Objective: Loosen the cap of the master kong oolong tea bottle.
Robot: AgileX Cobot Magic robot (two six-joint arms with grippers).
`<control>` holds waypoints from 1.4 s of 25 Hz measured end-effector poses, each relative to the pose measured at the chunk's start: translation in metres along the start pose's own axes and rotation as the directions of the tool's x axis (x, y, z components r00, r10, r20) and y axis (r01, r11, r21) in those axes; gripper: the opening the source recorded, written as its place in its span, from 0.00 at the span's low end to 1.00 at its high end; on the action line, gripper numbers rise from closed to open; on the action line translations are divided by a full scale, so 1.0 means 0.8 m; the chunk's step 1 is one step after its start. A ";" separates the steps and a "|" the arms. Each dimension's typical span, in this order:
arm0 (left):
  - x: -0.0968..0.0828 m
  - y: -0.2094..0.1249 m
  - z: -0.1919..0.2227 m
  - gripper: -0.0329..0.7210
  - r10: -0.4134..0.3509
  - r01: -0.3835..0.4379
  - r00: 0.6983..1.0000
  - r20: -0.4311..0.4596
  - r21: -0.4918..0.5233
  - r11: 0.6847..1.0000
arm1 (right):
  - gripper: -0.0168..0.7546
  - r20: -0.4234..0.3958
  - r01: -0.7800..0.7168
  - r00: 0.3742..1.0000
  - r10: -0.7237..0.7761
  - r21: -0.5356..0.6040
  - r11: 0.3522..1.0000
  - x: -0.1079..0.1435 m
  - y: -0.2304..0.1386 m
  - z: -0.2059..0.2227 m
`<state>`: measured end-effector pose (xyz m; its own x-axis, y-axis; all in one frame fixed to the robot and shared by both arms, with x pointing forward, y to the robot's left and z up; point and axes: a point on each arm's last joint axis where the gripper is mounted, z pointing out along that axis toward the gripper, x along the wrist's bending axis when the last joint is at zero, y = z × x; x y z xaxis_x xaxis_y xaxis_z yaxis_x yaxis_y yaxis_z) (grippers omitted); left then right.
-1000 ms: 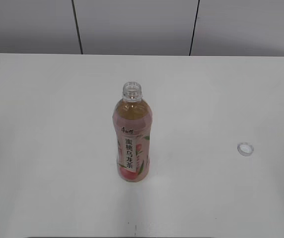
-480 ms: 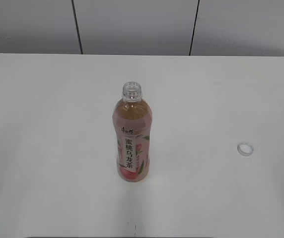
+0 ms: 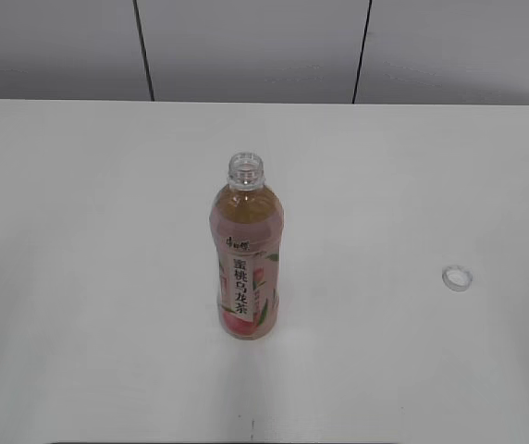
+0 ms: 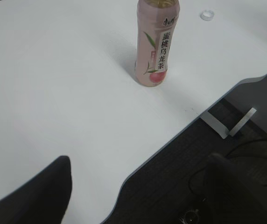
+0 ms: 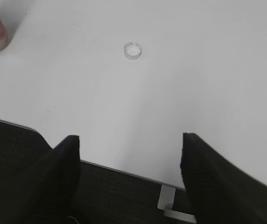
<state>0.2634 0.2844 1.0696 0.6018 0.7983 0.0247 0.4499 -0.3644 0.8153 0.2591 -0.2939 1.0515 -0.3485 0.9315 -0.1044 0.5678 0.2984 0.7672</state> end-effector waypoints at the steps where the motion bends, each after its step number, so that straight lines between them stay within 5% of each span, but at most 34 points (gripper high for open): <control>1: 0.000 0.000 0.000 0.75 0.000 0.000 1.000 0.000 0.000 1.000 | 0.69 0.000 0.000 1.000 0.000 0.000 1.000 0.000 0.000 0.000; 9: 0.000 0.000 0.000 0.75 -0.004 0.004 1.000 -0.004 -0.002 1.000 | 0.69 0.024 -0.019 1.000 0.019 -0.008 1.000 -0.001 -0.001 -0.002; 13: 0.004 0.000 -0.001 0.75 -0.075 0.075 0.992 -0.102 -0.003 0.997 | 0.69 0.099 -0.076 0.992 0.078 -0.022 0.997 -0.002 -0.004 -0.005; 20: 0.006 -0.011 -0.021 0.75 -0.248 0.213 0.902 -0.352 -0.136 0.968 | 0.69 0.247 -0.145 0.951 0.184 -0.167 0.975 0.005 -0.021 -0.028; 27: -0.008 -0.027 -0.043 0.75 -0.280 0.180 0.873 -0.399 -0.269 0.946 | 0.69 0.229 -0.129 0.959 0.169 -0.178 0.975 0.005 -0.022 -0.030; 35: -0.008 -0.027 -0.044 0.75 -0.282 0.181 0.871 -0.402 -0.271 0.945 | 0.69 0.215 -0.121 0.964 0.159 -0.178 0.977 0.005 -0.022 -0.030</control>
<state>0.2266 0.3035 1.0721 0.1324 0.9909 0.0240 0.3559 -0.0701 0.9319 0.2301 -0.3004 1.0528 -0.0851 0.9897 -0.1152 0.4638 0.1417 0.8745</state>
